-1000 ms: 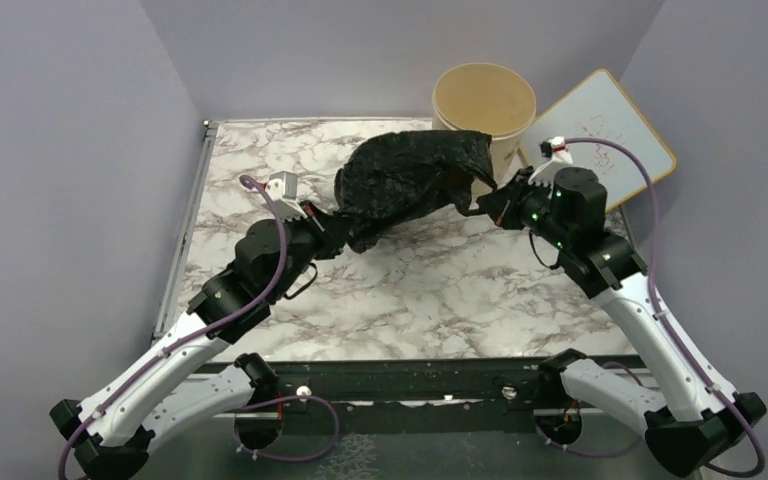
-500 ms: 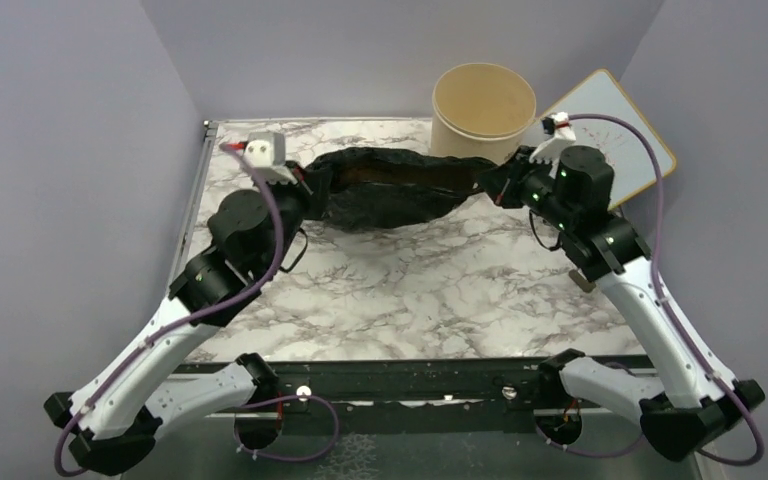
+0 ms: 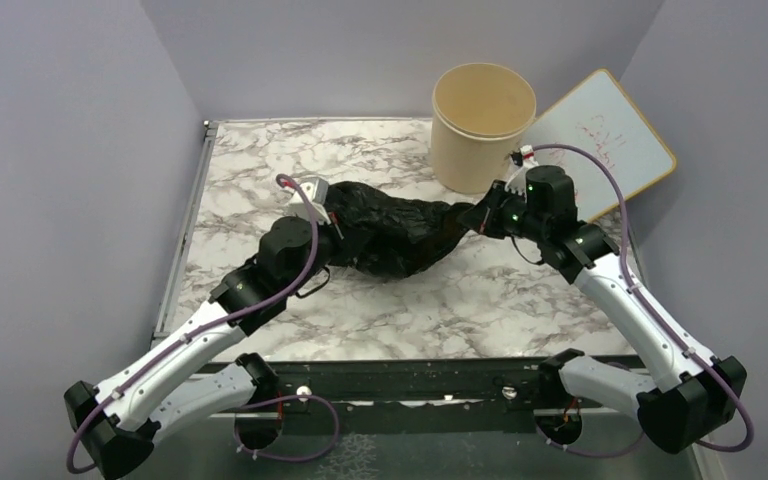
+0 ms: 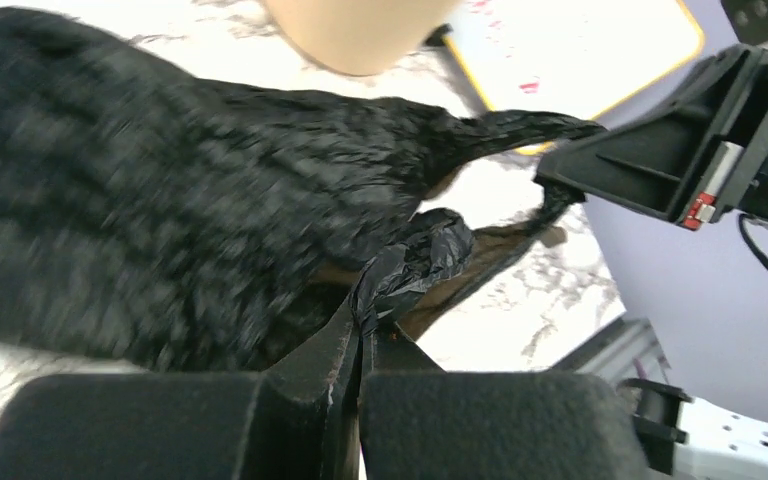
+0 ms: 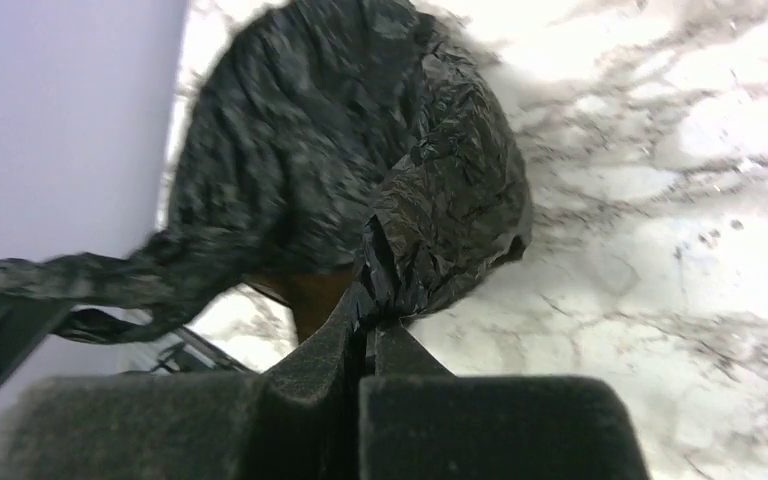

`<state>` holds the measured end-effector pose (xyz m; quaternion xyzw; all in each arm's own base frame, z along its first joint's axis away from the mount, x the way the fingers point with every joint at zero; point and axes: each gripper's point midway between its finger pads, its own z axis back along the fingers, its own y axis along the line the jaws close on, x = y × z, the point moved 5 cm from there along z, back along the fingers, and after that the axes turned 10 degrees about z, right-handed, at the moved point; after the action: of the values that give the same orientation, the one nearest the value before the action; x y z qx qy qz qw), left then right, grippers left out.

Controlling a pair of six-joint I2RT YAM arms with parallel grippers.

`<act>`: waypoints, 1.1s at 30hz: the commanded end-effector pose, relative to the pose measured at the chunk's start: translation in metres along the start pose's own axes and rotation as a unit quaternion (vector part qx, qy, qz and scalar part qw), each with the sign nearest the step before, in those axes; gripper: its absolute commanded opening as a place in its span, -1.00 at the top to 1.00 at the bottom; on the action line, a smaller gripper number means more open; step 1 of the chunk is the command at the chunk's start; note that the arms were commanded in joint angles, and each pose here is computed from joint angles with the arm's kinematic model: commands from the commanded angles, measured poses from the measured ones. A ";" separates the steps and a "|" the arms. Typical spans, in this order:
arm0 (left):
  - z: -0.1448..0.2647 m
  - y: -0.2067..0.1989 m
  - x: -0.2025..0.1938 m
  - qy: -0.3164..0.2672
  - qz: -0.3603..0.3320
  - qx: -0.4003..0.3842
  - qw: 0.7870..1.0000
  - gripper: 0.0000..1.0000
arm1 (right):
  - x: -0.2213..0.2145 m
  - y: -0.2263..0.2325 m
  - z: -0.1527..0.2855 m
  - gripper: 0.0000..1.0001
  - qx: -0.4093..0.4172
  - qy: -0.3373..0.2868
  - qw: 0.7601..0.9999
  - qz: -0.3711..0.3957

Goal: Put the trash bags into the trash bin

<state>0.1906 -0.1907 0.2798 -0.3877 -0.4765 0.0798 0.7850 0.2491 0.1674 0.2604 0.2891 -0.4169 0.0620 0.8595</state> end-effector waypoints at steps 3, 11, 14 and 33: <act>-0.004 -0.086 0.026 0.033 -0.018 -0.185 0.982 1.00 | 0.057 0.035 0.020 0.92 0.058 -0.095 0.994 0.008; -0.011 -0.111 0.028 0.055 -0.012 -0.237 0.970 1.00 | 0.034 0.043 0.000 0.90 0.120 -0.019 0.992 -0.021; -0.014 -0.100 0.021 0.061 0.004 -0.211 0.976 1.00 | 0.027 0.041 0.000 0.73 0.130 -0.037 0.990 -0.034; -0.038 -0.105 0.008 0.097 0.054 -0.208 0.972 1.00 | 0.024 0.051 0.018 -0.02 0.189 -0.096 0.977 -0.025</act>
<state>0.2008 -0.2715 0.3321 -0.5415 -0.3898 -0.0205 0.7446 0.2418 0.1940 0.2864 0.4278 -0.4358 0.0671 0.7890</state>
